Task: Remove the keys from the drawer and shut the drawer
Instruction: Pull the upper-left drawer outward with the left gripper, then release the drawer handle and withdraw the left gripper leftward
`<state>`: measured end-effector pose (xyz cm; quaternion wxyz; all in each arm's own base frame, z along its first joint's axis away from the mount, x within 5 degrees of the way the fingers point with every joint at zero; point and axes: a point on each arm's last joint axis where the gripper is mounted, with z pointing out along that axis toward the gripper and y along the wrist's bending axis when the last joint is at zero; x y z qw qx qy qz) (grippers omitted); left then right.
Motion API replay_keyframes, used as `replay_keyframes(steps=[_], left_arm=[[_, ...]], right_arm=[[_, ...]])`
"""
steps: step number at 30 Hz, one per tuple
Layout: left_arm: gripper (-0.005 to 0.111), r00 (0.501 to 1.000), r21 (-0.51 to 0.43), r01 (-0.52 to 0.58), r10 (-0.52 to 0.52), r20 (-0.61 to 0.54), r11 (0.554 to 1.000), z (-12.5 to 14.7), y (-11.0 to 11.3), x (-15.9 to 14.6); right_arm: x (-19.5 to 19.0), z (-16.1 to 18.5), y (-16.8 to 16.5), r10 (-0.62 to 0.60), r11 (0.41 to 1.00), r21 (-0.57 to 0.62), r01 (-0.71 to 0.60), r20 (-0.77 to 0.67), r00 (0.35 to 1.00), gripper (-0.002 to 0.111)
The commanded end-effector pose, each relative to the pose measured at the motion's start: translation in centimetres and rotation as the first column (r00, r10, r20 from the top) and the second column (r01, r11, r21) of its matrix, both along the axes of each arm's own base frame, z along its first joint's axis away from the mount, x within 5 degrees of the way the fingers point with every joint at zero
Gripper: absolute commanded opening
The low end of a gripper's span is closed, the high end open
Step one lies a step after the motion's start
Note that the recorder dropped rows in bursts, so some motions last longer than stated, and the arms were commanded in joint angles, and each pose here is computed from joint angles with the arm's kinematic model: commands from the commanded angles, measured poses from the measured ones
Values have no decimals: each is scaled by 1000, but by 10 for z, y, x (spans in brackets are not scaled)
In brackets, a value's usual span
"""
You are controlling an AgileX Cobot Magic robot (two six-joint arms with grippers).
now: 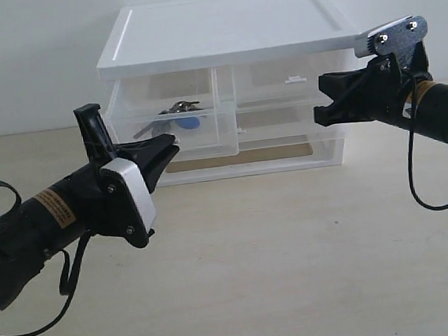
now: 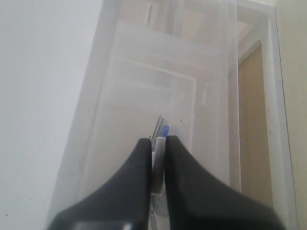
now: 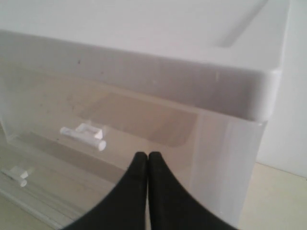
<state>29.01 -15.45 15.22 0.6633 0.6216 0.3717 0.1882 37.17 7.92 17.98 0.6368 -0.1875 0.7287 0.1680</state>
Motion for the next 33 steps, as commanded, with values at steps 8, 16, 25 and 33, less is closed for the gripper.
replay_keyframes(steps=[8,16,25,33], left_arm=[[45,996,-64,86,-86,12,994,5,-6,-9],[67,986,-2,165,-164,17,986,1,-6,-26],[52,981,-64,195,-193,36,979,30,2,-51],[5,958,-484,142,-243,-152,863,80,16,-78]], right_arm=[[6,4,-7,-67,997,31,67,-4,998,0],[6,3,-7,-68,997,24,68,-7,998,0],[6,3,-7,-69,997,23,69,-10,998,0],[6,3,-7,-69,997,23,69,-10,998,0]])
